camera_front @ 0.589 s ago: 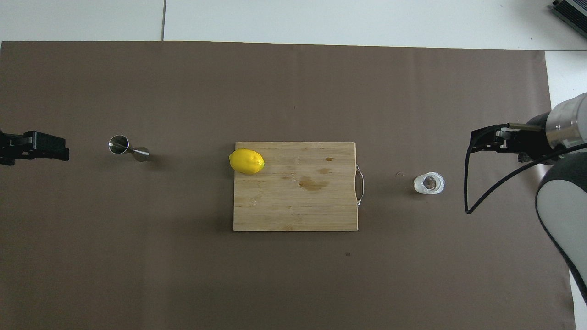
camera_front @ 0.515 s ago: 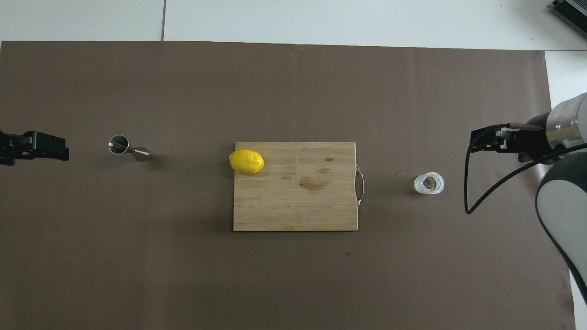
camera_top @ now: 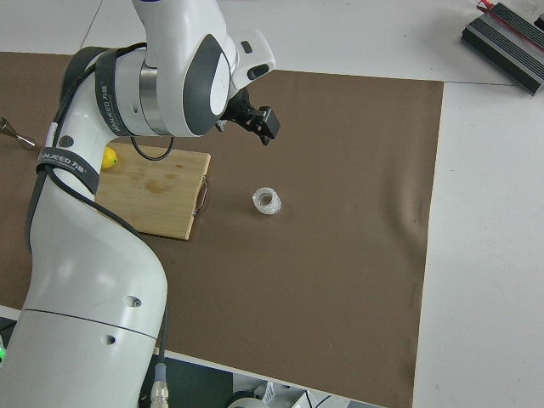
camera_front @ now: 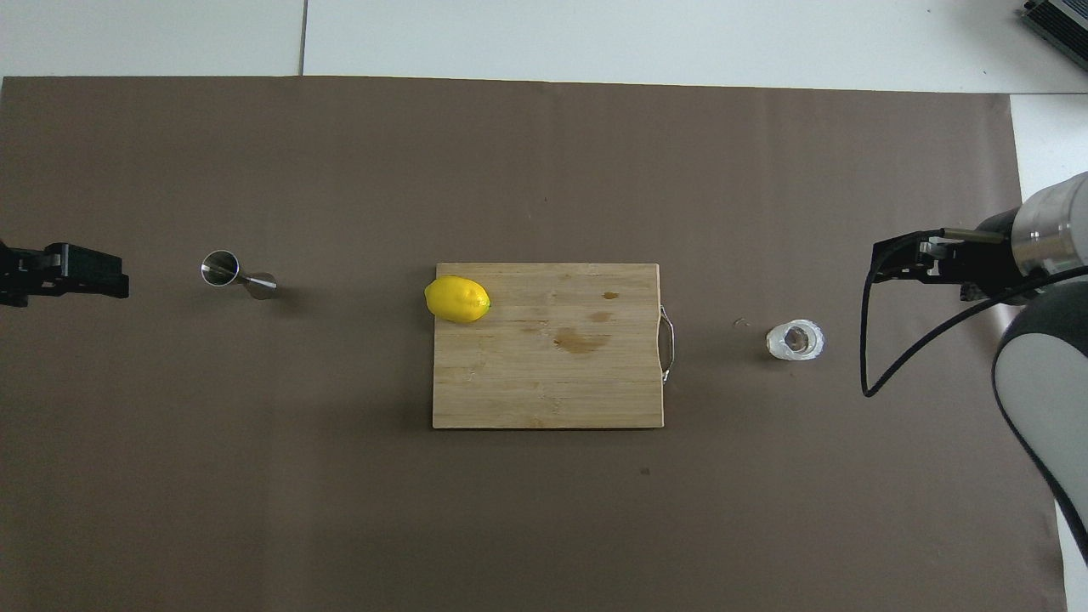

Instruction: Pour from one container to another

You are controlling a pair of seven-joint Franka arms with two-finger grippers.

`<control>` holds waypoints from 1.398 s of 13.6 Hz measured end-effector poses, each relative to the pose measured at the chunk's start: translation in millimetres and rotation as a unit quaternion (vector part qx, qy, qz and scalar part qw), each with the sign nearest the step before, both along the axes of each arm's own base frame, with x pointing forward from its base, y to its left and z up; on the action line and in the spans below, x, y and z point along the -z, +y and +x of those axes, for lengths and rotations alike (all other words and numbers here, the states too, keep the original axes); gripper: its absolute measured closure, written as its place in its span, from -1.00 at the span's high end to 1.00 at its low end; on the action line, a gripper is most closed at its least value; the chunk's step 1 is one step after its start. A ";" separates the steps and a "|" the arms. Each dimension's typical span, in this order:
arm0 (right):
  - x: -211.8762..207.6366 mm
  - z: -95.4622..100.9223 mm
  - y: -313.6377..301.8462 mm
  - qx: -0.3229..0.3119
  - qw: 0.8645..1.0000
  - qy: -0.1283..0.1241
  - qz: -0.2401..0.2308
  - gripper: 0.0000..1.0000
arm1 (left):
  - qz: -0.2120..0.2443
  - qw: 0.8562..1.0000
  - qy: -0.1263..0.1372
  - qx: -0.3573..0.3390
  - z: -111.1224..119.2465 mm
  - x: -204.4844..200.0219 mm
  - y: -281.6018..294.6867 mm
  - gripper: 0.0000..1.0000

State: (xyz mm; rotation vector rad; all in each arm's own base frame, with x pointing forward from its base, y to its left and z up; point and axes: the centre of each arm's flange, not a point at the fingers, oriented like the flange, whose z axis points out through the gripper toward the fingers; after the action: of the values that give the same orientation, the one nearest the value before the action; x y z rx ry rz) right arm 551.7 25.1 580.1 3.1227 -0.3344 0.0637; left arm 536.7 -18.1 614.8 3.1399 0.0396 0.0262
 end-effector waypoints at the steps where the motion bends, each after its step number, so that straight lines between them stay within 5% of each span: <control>1: 0.0 0.0 0.0 0.000 1.000 0.000 0.000 1.00 | 0.000 1.000 0.000 0.000 0.0 0.0 -0.5 1.00; 14: 0.0 0.0 0.0 0.000 1.000 0.000 0.000 1.00 | 0.000 1.000 0.003 -0.001 -0.6 0.4 0.9 1.00; 19: 0.0 0.0 0.0 0.000 1.000 0.000 0.000 1.00 | -0.090 0.995 0.025 -0.042 8.9 18.7 18.6 1.00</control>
State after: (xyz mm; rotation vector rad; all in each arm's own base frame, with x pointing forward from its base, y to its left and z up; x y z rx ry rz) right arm 551.8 25.1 580.1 3.1227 -0.3344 0.0637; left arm 545.5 0.5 596.1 2.9559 0.1650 -0.0519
